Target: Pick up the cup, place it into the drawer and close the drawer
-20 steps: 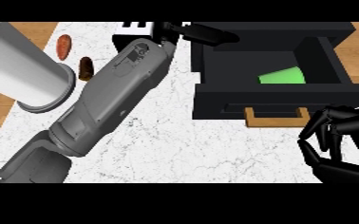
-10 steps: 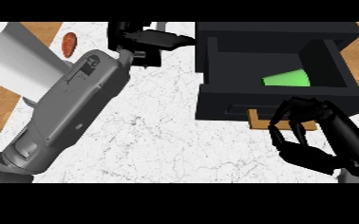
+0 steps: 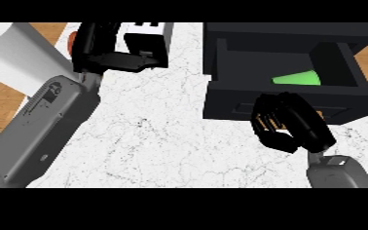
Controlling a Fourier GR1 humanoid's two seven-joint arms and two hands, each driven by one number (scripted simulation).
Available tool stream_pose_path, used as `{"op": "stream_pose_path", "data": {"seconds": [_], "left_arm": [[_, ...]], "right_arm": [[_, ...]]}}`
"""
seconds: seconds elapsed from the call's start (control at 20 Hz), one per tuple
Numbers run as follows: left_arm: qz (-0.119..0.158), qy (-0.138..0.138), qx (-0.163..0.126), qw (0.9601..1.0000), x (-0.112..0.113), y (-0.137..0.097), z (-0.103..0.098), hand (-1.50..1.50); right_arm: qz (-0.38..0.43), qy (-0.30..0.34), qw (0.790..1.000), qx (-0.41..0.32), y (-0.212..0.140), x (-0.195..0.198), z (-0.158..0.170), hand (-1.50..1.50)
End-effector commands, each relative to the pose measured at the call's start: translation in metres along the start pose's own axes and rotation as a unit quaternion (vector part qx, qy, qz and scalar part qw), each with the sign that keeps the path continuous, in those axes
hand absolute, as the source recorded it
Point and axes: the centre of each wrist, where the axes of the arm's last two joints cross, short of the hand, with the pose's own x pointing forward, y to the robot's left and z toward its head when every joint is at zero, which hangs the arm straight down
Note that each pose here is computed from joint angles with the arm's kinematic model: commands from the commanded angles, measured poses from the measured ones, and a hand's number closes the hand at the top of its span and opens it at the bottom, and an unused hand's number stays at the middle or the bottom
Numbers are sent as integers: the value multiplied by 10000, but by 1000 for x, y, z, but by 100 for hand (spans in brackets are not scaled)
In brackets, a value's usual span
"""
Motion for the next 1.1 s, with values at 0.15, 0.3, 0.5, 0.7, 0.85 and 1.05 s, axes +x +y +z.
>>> {"op": "stream_pose_path", "data": {"seconds": [0.15,0.3,0.5,0.7,0.85,1.05], "left_arm": [[-61,-71,144,9999,3,63,25,-150],[-42,-40,138,9999,-4,58,41,-150],[18,54,129,9999,-11,77,52,-150],[105,21,27,9999,0,90,50,-150],[59,16,23,10000,4,78,58,-150],[206,36,-77,9998,-3,92,72,-150]], "right_arm": [[1164,1,9927,321,52,-11,-48,150],[1009,121,9938,449,56,-46,-64,150],[921,215,9946,435,53,-65,-93,150],[739,332,9956,463,48,-64,-124,150],[722,510,9945,567,39,-98,-108,150],[577,725,9942,542,21,-101,-121,150]]}}
